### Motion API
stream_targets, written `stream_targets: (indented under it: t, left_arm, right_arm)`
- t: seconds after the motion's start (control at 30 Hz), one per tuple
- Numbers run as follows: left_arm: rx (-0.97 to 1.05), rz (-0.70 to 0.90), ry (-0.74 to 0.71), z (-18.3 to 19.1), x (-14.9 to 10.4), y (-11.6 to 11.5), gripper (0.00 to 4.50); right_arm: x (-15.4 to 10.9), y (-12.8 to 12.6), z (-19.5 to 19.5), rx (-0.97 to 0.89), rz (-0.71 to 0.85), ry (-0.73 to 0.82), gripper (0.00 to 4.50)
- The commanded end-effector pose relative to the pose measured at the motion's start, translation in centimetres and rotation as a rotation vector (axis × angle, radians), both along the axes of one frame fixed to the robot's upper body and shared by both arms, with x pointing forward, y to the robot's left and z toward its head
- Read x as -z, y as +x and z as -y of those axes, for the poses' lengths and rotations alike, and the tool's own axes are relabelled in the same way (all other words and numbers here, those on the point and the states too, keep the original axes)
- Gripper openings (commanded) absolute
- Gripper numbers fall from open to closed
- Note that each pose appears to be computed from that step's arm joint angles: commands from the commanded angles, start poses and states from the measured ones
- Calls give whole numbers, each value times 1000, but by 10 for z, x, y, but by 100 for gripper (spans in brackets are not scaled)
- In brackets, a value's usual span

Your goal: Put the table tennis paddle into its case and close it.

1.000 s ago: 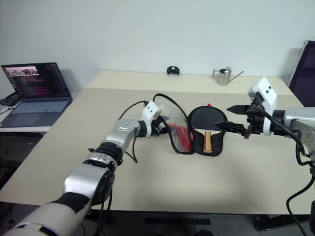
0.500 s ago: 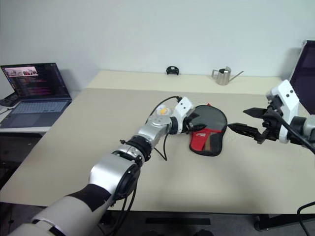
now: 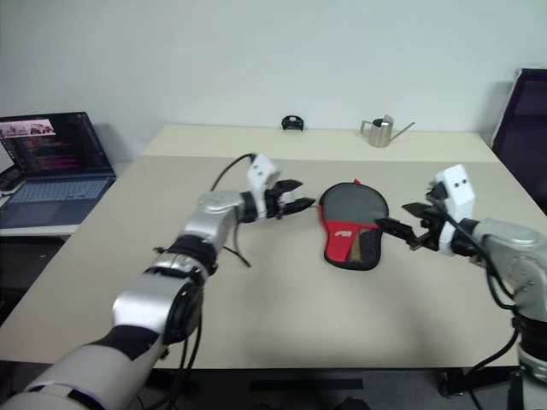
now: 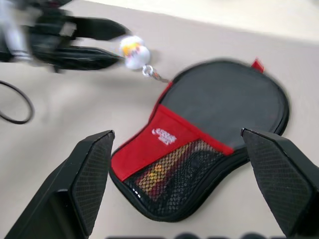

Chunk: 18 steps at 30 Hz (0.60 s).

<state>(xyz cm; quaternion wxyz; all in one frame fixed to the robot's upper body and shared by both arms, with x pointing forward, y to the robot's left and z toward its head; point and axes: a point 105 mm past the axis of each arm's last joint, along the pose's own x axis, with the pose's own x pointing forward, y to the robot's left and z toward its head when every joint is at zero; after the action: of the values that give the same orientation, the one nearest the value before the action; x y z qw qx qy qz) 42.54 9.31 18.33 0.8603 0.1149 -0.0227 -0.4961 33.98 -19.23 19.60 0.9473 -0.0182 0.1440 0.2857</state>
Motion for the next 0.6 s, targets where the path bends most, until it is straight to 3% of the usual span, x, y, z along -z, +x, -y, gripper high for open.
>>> stream_targets:
  t: [0.03,0.3,0.6]
  left_arm:
    - [98,56,-55,-9,-29,-22,326]
    - [165,6,-110,-28,-50,-70,326]
    - [154,40,-70,-40,-70,-84,326]
  right_arm:
    - [-2,16,-3,33,51,-13,446]
    - [28,53,8,179,4,-30,446]
    - [56,74,11,238,-78,-6,446]
